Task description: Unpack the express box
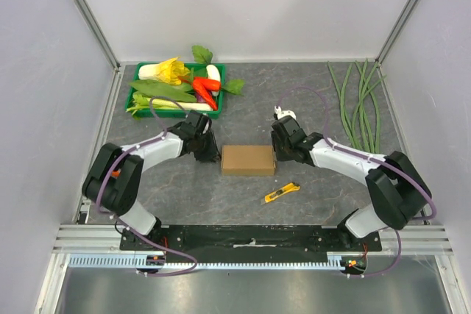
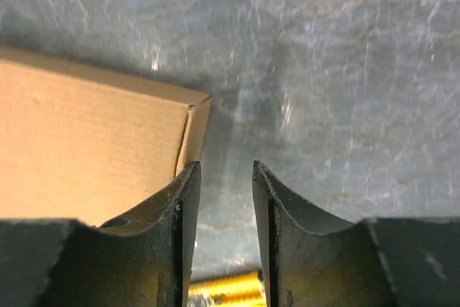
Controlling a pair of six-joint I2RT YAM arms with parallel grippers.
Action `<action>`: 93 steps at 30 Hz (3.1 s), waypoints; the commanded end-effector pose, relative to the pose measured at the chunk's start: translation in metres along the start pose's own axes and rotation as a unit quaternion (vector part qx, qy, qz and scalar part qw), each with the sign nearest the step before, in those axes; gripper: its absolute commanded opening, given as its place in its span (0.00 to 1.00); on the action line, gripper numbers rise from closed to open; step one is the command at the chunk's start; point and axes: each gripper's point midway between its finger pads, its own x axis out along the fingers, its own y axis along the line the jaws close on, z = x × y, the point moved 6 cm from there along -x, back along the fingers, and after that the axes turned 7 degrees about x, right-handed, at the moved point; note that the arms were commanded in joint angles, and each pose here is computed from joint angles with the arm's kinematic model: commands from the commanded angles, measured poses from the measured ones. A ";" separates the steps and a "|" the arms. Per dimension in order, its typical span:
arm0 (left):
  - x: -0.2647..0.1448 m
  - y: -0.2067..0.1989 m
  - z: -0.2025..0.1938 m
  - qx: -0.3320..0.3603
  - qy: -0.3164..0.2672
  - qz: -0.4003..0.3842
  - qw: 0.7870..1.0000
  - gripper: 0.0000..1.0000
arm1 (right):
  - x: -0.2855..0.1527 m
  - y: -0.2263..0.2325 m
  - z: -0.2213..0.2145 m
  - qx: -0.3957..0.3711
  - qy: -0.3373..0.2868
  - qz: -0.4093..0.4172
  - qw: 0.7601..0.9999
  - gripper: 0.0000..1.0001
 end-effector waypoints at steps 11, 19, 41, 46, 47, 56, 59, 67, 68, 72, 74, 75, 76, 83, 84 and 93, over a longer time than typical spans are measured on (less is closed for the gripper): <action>-0.004 -0.025 0.113 0.042 -0.124 -0.060 0.990 0.47 | -0.056 0.022 0.016 0.003 -0.052 -0.029 0.998 0.78; -0.085 -0.007 0.128 0.063 -0.212 -0.022 0.975 0.76 | -0.100 0.054 0.052 -0.116 -0.088 0.081 0.986 0.98; -0.172 0.045 0.059 0.014 -0.232 0.071 0.970 0.97 | -0.005 0.124 0.025 -0.320 -0.022 0.154 0.935 0.98; -0.165 0.043 0.055 0.016 -0.218 0.052 0.974 0.96 | 0.011 0.119 0.013 -0.326 0.002 0.142 0.935 0.98; -0.163 0.042 0.055 0.017 -0.215 0.045 0.975 0.96 | 0.015 0.117 0.008 -0.328 0.009 0.138 0.935 0.98; -0.150 0.033 0.055 0.027 -0.189 -0.002 0.982 0.94 | 0.034 0.110 -0.006 -0.312 0.037 0.112 0.943 0.93; -0.143 0.031 0.053 0.027 -0.174 -0.015 0.984 0.93 | 0.036 0.111 -0.008 -0.297 0.044 0.113 0.947 0.88; -0.115 0.037 0.038 0.009 -0.138 -0.040 0.990 0.91 | 0.035 0.107 -0.001 -0.169 0.103 0.198 0.960 0.79; -0.113 0.035 0.039 0.007 -0.140 -0.049 0.989 0.91 | 0.036 0.104 0.002 -0.141 0.113 0.222 0.958 0.78; -0.100 0.030 0.038 0.001 -0.137 -0.091 0.986 0.91 | 0.037 0.098 0.011 -0.079 0.134 0.276 0.948 0.77; -0.092 0.028 0.033 -0.015 -0.127 -0.114 0.985 0.91 | 0.037 0.093 0.018 -0.054 0.132 0.300 0.943 0.76; -0.088 0.027 0.035 -0.015 -0.135 -0.126 0.983 0.91 | 0.035 0.094 0.020 -0.036 0.138 0.314 0.939 0.76; -0.086 0.026 0.035 -0.020 -0.136 -0.137 0.981 0.91 | 0.035 0.094 0.022 -0.028 0.139 0.321 0.937 0.76; -0.068 0.016 0.040 -0.052 -0.117 -0.194 0.973 0.90 | 0.038 0.082 0.039 0.086 0.129 0.388 0.909 0.74; -0.067 0.016 0.042 -0.051 -0.117 -0.195 0.972 0.89 | 0.039 0.079 0.041 0.102 0.127 0.394 0.904 0.74; -0.071 0.014 0.056 -0.040 -0.126 -0.183 0.974 0.89 | 0.043 0.066 0.063 0.142 0.092 0.404 0.899 0.83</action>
